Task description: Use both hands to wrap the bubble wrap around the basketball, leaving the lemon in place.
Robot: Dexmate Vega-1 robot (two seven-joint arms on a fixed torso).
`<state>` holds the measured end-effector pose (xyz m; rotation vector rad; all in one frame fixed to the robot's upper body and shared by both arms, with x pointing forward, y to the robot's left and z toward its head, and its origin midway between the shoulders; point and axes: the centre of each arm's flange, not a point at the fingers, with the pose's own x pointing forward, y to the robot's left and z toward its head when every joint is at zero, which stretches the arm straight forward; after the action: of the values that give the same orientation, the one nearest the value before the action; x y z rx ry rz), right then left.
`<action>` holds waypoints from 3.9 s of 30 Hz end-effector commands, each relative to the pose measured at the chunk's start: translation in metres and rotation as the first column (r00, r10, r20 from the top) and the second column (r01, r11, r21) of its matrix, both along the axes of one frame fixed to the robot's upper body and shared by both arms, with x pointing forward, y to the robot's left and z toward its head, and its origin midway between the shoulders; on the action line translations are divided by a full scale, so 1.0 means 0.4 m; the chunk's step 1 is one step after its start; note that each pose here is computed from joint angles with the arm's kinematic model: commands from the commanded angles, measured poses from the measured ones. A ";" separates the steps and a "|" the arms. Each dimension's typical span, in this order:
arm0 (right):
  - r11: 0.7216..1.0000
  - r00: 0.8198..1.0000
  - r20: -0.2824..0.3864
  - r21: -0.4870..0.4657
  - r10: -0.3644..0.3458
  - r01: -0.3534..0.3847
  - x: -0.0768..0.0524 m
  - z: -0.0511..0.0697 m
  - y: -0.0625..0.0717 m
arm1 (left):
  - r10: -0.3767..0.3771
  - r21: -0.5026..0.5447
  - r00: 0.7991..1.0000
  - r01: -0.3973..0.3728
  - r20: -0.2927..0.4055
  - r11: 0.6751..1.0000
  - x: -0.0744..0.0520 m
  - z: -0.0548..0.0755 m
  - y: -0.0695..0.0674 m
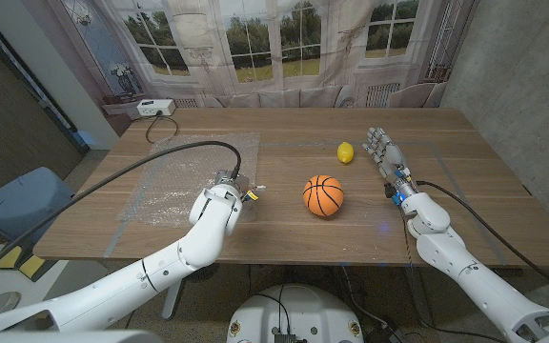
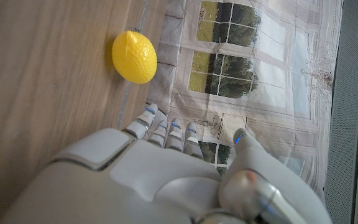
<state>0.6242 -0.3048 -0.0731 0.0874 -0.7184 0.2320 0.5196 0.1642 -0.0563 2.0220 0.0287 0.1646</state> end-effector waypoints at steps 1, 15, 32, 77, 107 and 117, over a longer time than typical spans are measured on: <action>0.999 1.000 0.006 0.033 -0.025 0.025 -0.003 -0.017 -0.001 | -0.011 0.121 0.984 -0.011 0.180 0.993 0.003 -0.040 -0.014; 0.998 0.999 0.006 0.026 -0.050 0.050 -0.009 -0.010 0.015 | -0.057 0.101 0.946 0.026 0.318 0.995 0.010 -0.045 0.009; 0.998 0.998 0.020 -0.024 -0.065 0.066 -0.008 0.046 0.054 | -0.173 -0.273 0.875 0.321 0.453 0.907 -0.006 0.056 0.081; 0.996 0.994 0.060 -0.012 -0.089 0.090 -0.028 0.060 0.042 | -0.635 -0.394 0.633 0.774 0.443 0.496 -0.052 0.261 0.024; 0.995 0.994 0.063 0.029 -0.094 0.093 -0.041 0.015 -0.032 | -0.789 -0.377 0.528 0.832 0.315 0.407 -0.046 0.298 -0.148; 0.995 0.993 0.068 0.037 -0.097 0.095 -0.052 0.005 -0.056 | -0.803 -0.327 0.523 0.841 0.285 0.432 -0.036 0.296 -0.209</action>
<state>0.6073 -0.3169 -0.0660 0.0712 -0.7887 0.1368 0.5027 0.1049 0.0617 1.2947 -0.9057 -0.3567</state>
